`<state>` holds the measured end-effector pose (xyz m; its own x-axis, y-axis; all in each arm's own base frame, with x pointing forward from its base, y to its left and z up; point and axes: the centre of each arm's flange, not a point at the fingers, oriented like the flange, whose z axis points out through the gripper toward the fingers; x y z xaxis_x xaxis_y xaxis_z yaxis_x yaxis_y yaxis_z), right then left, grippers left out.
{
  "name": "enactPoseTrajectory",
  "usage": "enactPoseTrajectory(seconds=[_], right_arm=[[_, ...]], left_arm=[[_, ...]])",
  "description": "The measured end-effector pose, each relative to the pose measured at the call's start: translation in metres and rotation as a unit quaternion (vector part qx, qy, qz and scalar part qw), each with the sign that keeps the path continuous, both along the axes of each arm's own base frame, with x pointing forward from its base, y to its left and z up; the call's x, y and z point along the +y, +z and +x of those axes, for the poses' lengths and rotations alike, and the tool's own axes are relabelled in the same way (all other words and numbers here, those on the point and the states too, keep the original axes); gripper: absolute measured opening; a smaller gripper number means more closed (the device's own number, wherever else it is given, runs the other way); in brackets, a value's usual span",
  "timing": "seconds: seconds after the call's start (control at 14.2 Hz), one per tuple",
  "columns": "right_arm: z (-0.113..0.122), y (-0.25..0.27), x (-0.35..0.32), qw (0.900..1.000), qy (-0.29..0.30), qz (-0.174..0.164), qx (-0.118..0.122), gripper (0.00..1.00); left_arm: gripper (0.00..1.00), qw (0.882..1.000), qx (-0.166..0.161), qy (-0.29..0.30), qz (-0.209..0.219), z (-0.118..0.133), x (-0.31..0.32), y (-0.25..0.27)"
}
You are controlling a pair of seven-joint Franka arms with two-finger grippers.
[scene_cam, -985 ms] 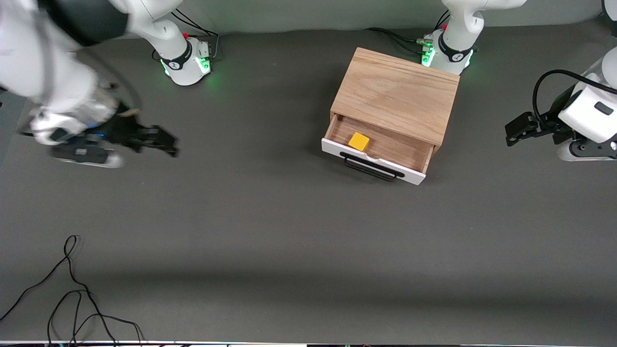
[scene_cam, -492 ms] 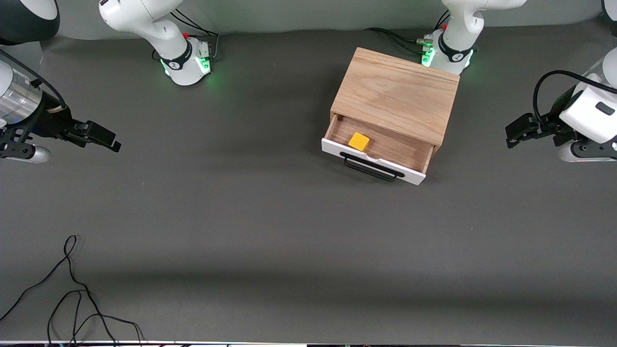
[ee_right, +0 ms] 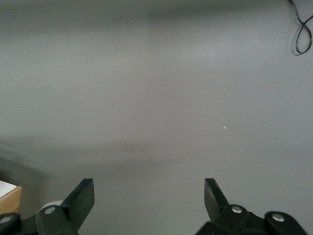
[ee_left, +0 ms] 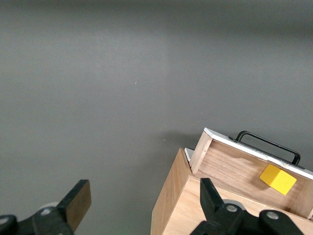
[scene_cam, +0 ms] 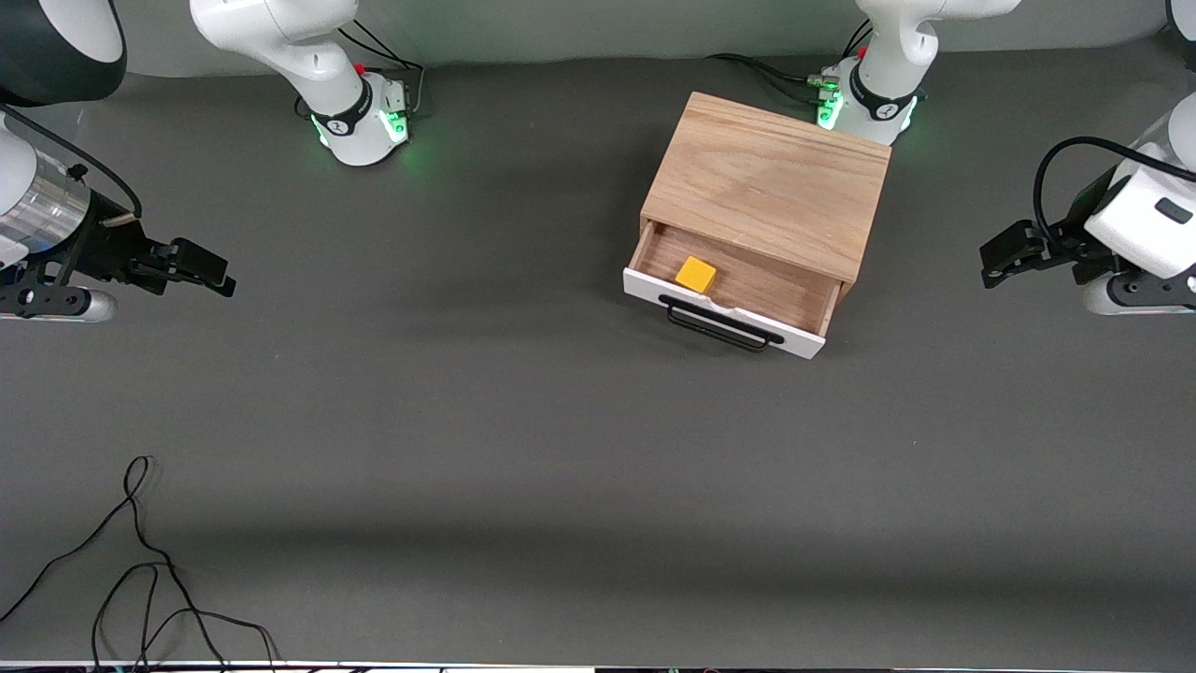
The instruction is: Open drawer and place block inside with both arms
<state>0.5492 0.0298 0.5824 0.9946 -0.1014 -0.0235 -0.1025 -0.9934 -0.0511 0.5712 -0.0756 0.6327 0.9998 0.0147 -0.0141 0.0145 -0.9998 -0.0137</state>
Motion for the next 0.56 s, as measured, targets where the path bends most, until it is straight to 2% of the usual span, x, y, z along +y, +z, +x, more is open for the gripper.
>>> enactPoseTrajectory(seconds=[0.56], right_arm=[[-0.005,0.009,0.015,1.0,0.019,-0.01,0.007,1.0]], left_arm=[[1.0,1.0,0.0,0.0,0.0,0.0,0.0,0.0]])
